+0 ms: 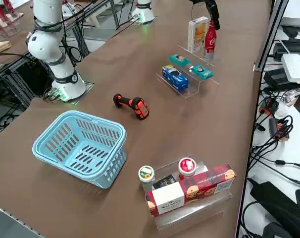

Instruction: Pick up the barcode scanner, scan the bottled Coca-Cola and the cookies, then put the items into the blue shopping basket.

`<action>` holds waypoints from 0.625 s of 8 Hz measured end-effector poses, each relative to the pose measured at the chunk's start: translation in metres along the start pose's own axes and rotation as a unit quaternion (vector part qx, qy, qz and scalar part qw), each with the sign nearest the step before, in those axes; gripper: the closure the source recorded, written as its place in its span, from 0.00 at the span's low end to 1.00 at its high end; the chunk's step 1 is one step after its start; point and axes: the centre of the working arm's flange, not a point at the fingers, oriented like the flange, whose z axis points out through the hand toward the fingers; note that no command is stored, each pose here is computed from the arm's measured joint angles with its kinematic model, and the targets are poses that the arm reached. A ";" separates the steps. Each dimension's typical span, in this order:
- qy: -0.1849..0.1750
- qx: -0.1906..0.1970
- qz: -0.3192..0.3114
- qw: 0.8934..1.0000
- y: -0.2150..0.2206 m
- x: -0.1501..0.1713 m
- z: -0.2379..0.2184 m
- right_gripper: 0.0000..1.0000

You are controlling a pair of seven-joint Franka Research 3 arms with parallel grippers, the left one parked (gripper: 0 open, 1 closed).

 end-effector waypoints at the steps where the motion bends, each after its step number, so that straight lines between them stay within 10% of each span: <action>1: 0.000 0.000 0.000 1.000 0.000 0.000 0.001 0.26; 3: -0.001 0.000 0.000 1.000 0.000 0.000 0.002 0.62; 5: -0.001 0.000 0.000 1.000 0.000 0.000 0.002 0.66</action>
